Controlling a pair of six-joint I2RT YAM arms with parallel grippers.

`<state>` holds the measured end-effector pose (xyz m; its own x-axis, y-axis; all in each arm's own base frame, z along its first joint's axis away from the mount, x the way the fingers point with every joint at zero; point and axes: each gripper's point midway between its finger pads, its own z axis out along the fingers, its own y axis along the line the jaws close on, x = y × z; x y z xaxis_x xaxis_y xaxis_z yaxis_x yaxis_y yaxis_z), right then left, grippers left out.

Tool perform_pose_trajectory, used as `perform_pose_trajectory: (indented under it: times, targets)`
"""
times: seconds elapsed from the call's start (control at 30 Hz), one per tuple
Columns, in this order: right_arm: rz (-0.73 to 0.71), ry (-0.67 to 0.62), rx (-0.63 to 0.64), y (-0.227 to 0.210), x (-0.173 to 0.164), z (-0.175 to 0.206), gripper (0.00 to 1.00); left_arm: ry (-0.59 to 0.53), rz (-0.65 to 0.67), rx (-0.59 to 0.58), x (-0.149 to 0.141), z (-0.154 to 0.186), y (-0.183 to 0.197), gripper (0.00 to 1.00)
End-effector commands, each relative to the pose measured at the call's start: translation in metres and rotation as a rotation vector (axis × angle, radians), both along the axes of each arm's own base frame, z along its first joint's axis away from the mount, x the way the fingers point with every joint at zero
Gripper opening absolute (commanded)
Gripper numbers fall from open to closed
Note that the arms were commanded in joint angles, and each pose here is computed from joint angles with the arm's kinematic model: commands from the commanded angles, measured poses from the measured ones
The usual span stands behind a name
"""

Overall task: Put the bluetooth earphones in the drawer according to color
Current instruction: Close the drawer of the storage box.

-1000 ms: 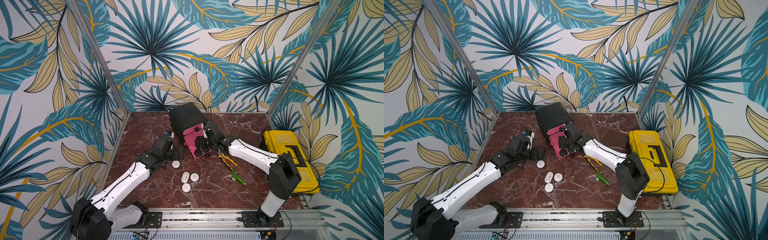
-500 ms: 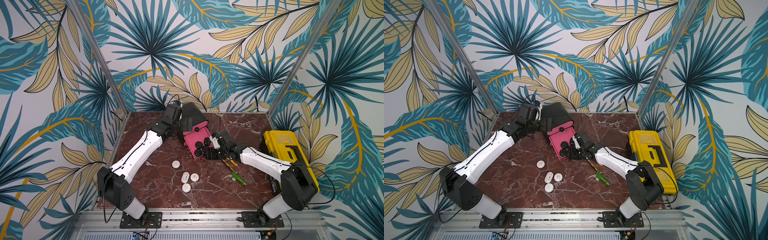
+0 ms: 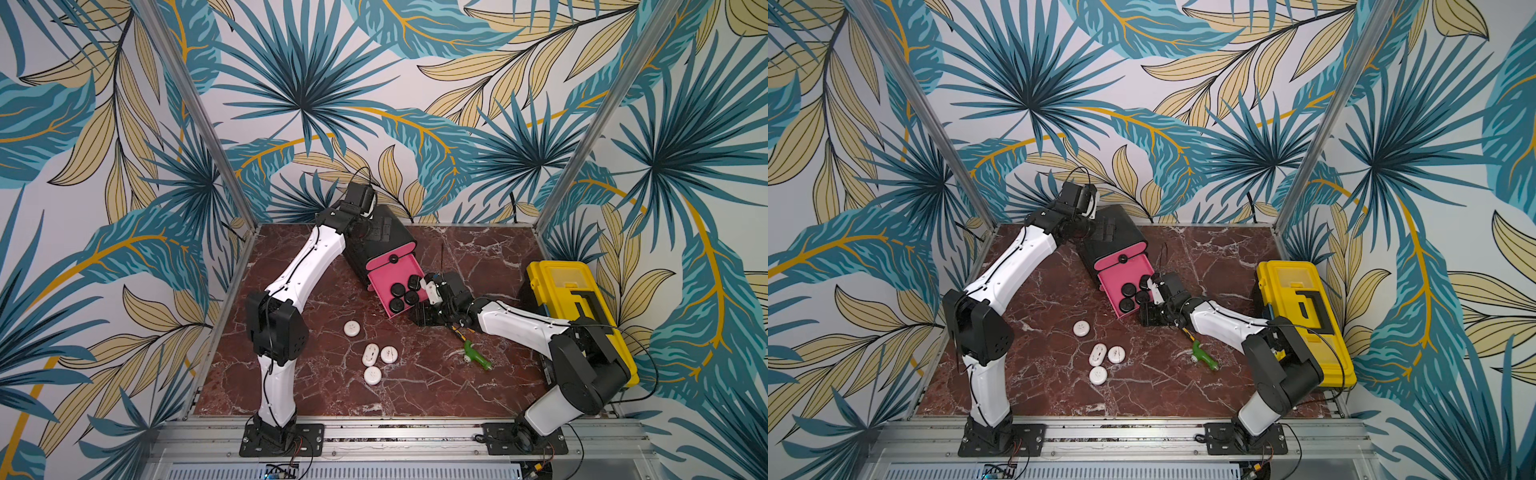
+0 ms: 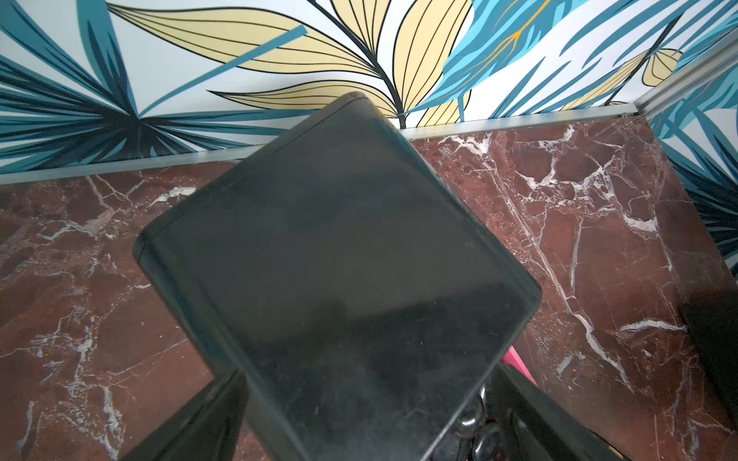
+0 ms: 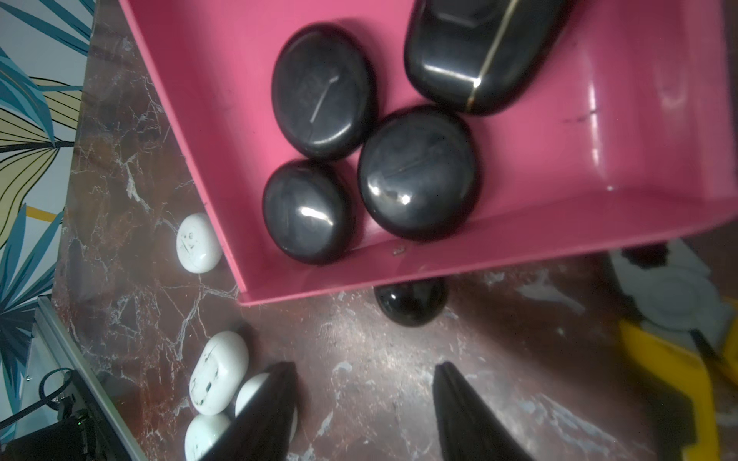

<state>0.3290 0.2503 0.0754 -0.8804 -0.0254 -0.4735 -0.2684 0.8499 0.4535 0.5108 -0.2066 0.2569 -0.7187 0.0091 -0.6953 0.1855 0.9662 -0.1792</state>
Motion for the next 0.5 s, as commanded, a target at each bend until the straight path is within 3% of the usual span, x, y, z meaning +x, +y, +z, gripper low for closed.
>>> perform_pose_trajectory:
  times: [0.0,0.27,0.47]
  targets:
    - [0.014,-0.029,-0.003,0.002,0.005,-0.015,0.58,0.027,-0.022,-0.021,0.012,-0.009,0.005,1.00]
    - [-0.006,-0.056,-0.032,-0.002,0.013,-0.030,0.52,0.085,-0.036,-0.011,0.023,-0.045,0.001,1.00]
    - [-0.030,-0.140,-0.049,-0.008,0.020,-0.027,0.49,0.096,-0.037,0.003,0.024,-0.053,0.002,0.99]
